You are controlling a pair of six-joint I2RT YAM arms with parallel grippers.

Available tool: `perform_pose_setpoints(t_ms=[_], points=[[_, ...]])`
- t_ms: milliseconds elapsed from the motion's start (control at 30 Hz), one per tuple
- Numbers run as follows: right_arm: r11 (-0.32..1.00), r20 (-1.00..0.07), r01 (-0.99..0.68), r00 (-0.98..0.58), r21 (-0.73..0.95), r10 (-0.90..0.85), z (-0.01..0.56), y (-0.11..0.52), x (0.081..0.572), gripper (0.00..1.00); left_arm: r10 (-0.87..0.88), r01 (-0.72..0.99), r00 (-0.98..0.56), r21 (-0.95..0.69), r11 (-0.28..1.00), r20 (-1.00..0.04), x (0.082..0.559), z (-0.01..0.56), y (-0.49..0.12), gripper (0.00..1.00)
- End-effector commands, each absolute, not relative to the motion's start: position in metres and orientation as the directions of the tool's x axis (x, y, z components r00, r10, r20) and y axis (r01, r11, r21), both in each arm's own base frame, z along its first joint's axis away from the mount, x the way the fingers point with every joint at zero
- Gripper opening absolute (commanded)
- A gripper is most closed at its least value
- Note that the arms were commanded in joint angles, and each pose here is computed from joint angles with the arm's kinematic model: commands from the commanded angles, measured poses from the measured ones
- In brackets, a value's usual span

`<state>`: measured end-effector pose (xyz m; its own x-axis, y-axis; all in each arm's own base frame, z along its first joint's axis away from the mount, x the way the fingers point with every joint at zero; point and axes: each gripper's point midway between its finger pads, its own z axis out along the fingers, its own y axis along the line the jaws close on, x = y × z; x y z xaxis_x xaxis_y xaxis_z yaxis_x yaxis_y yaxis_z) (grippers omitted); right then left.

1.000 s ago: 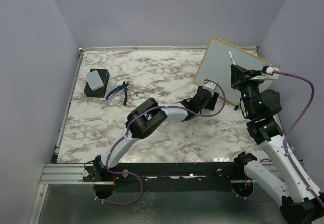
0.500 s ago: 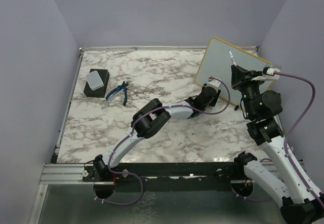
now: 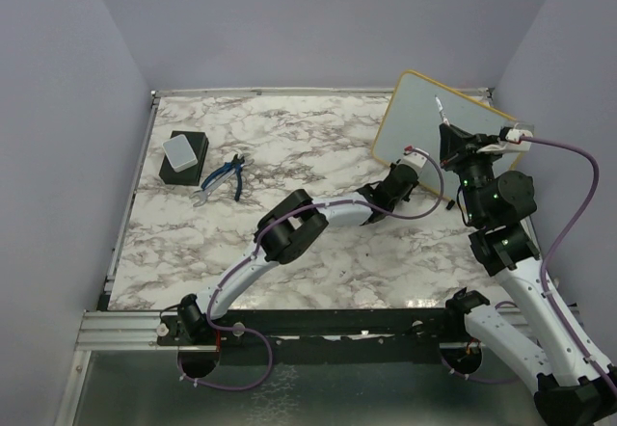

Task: Write a sentence on the whiteboard
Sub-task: Move the whiteboard to the center of the board.

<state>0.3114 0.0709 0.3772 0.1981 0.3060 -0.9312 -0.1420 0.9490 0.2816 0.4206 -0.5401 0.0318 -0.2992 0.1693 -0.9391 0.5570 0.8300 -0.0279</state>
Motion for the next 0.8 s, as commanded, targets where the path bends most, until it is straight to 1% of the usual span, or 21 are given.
perform_pose_setpoints(t_ms=[0,167,300,767], points=[[0.952,-0.937,-0.111,0.177,0.285,0.301,0.367,0.066,0.314,0.01,0.315,0.567,-0.344,0.071,0.82,-0.885,0.411,-0.025,-0.524,0.23],[0.953,-0.938,-0.105,0.175,0.285,0.3,0.366,0.066,0.315,0.01,0.318,0.554,-0.34,0.085,0.828,-0.885,0.411,-0.026,-0.517,0.13],[0.953,-0.938,-0.102,0.174,0.285,0.299,0.365,0.065,0.315,0.01,0.297,0.527,-0.353,0.074,0.846,-0.887,0.406,-0.026,-0.511,0.0],[0.953,-0.94,-0.108,0.163,0.285,0.3,0.363,0.067,0.316,0.01,0.177,0.312,-0.378,0.055,0.949,-0.909,0.379,-0.013,-0.459,0.0]])
